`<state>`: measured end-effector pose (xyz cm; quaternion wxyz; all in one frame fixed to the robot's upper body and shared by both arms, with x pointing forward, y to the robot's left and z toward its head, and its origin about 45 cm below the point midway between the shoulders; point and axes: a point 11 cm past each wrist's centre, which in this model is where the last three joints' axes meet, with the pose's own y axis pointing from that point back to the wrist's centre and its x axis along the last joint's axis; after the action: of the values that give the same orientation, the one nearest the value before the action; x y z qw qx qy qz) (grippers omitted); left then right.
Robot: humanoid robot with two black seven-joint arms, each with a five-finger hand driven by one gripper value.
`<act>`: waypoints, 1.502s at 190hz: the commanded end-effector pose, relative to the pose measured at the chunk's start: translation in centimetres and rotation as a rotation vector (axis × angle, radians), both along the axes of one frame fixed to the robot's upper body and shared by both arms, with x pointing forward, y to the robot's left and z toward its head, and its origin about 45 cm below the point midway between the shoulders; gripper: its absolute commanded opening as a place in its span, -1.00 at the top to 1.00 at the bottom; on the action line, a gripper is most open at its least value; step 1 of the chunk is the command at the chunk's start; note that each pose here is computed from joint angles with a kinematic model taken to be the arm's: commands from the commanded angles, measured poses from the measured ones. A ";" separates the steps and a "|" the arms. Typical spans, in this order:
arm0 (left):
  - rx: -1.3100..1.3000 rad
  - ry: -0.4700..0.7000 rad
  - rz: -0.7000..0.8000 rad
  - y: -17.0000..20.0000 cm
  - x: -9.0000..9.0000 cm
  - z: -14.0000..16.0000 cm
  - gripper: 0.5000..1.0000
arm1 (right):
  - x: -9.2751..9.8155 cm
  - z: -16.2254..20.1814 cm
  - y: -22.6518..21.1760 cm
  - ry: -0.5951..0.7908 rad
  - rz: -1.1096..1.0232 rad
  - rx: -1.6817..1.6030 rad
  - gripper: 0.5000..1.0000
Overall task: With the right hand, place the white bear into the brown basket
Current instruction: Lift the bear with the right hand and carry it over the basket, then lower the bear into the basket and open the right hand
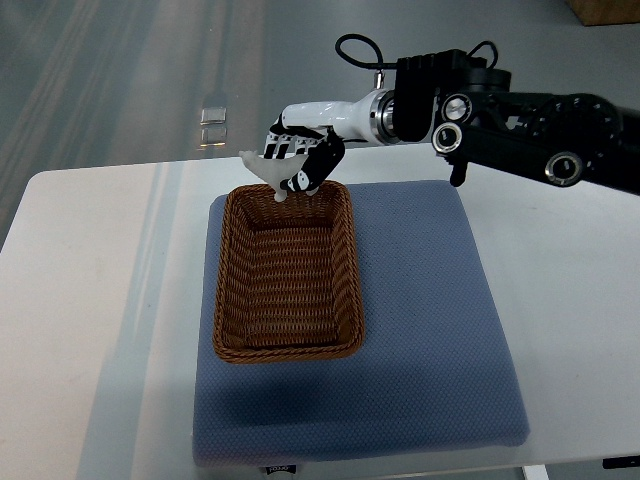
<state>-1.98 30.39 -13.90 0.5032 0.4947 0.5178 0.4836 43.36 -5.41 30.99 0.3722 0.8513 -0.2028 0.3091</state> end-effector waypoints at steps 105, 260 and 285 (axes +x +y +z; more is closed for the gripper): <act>0.004 0.000 0.000 0.2 0.0 0.0 -1.00 | -2.3 -10.6 3.0 0.111 -0.076 0.016 1.00; 0.004 0.000 -0.001 0.2 0.0 0.0 -1.00 | -2.6 -11.6 2.6 0.106 -0.071 -0.004 -0.64; 0.000 0.000 -0.001 0.0 0.0 0.0 -1.00 | -1.3 -9.9 1.8 0.074 -0.098 0.011 -0.66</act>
<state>-1.98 30.49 -13.90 0.5027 0.4958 0.5169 0.4841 40.91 -2.71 19.78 0.3916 0.8585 -0.2148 0.2520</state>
